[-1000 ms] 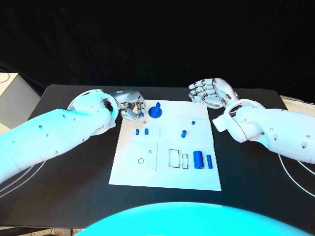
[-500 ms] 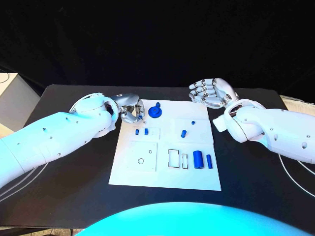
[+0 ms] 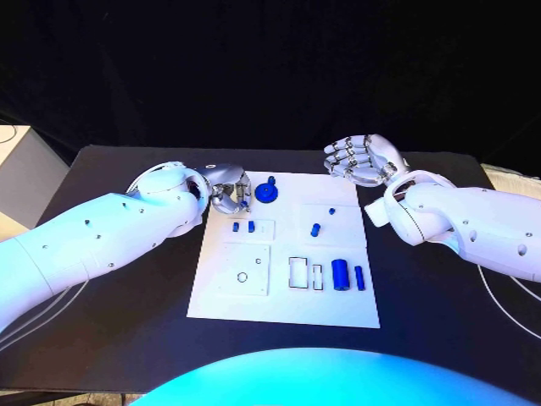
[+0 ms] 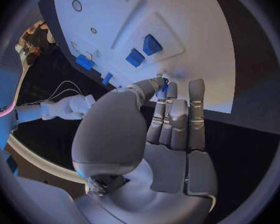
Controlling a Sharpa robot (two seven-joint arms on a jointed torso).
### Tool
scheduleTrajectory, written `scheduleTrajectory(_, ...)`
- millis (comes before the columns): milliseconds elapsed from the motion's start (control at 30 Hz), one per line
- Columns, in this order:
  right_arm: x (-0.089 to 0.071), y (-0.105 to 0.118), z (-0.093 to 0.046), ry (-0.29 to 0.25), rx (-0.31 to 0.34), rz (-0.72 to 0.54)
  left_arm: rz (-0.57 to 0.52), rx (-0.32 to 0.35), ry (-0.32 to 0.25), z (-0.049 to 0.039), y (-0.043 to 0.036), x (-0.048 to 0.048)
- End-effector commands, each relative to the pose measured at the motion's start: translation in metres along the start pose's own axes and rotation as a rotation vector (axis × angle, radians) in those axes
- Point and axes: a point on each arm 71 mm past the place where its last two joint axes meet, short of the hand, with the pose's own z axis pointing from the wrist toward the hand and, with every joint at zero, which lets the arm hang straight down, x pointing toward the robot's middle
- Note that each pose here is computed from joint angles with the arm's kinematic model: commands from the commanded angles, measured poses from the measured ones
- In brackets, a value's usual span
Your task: Assemble the parts on the task board
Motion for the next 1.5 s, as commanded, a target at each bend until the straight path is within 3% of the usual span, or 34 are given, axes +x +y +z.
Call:
scheduleTrajectory(33, 0.0007, 0.0009, -0.0002, 0.012, -0.014, 0.002, 0.010, 0.003, 0.026, 0.0013, -0.0022, 0.0035)
scheduleTrajectory(1100, 0.0004, 0.0009, -0.0004, 0.012, -0.014, 0.002, 0.011, 0.002, 0.091, 0.0039, -0.0065, 0.0119)
scheduleTrajectory(1500, 0.0003, 0.0008, -0.0006, 0.012, -0.013, 0.002, 0.012, 0.002, 0.086, 0.0050, -0.0072, 0.0130)
